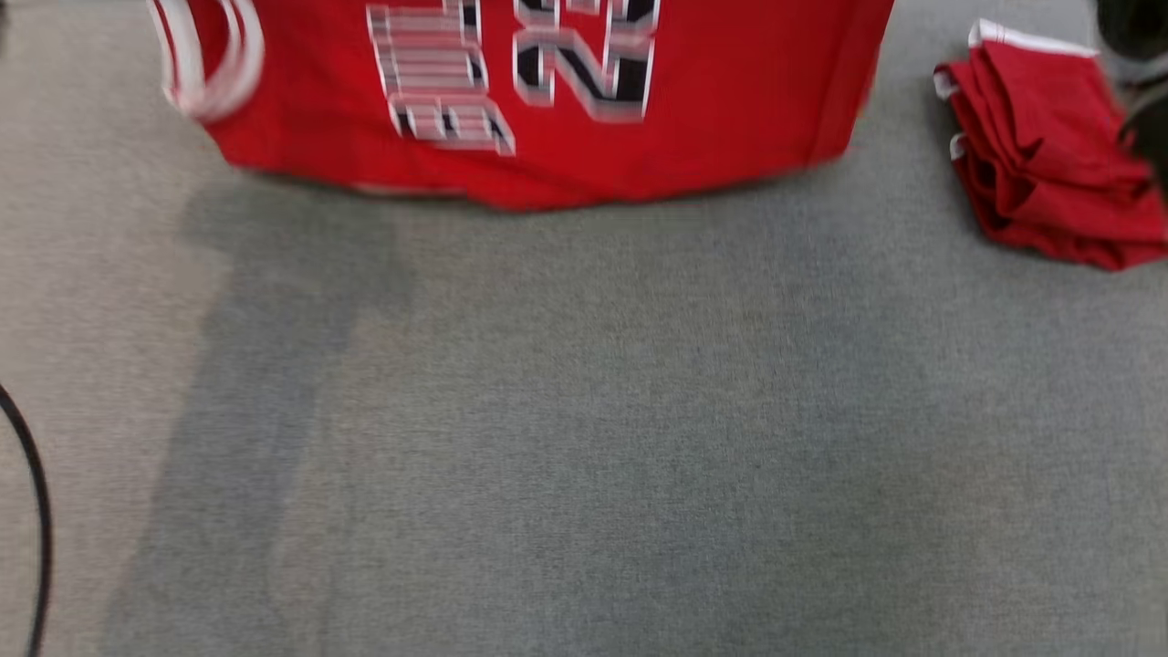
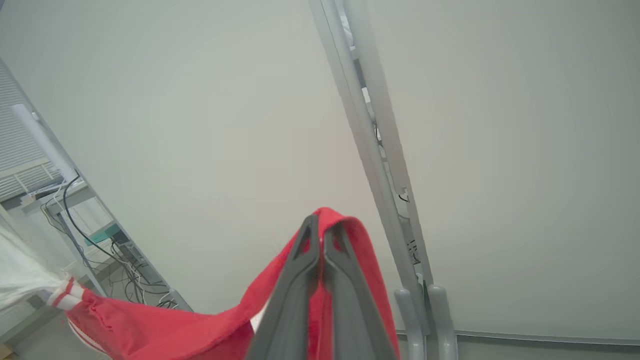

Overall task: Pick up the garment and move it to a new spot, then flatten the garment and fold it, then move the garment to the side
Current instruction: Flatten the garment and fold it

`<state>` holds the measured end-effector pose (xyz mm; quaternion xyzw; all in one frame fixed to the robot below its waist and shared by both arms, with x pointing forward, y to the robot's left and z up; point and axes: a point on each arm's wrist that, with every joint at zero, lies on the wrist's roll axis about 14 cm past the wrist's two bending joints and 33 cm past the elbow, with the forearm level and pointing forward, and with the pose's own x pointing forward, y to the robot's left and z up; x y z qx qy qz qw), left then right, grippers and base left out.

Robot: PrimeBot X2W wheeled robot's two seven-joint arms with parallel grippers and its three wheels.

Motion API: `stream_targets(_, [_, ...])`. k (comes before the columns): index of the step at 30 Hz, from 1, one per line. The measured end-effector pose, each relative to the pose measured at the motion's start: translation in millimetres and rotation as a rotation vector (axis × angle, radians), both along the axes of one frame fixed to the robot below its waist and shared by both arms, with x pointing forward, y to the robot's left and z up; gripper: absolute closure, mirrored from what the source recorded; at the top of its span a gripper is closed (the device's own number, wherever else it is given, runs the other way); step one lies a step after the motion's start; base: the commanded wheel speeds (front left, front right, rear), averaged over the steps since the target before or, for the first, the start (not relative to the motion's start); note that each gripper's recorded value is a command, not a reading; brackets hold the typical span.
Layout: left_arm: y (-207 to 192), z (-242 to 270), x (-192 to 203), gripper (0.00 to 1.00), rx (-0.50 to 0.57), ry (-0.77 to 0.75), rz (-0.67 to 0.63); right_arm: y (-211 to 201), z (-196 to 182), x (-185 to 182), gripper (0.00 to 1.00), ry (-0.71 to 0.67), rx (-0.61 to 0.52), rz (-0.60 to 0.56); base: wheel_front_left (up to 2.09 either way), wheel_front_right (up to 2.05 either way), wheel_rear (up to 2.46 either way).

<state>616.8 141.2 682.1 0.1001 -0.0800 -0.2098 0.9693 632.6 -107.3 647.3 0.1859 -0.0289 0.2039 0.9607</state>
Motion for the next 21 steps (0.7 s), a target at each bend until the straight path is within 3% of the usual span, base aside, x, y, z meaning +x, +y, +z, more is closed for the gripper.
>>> stream_targets(5, [-6.9, 28.6, 42.0, 1.0, -0.026, -0.057, 0.006, -26.2, 19.7, 36.5, 1.0, -0.033, 0.052, -0.107, 0.0, 0.0, 0.0])
stream_targets(11, [-11.9, 46.6, 74.6, 1.0, -0.056, -0.104, 0.029, -45.9, 34.1, 58.5, 1.0, -0.075, 0.01, -0.202, 0.0, 0.0, 0.0])
stream_targets(21, [-17.8, 99.8, 87.1, 1.0, -0.048, -0.309, 0.074, -61.3, 86.3, 69.0, 1.0, -0.246, -0.061, -0.289, 0.0, 0.0, 0.0])
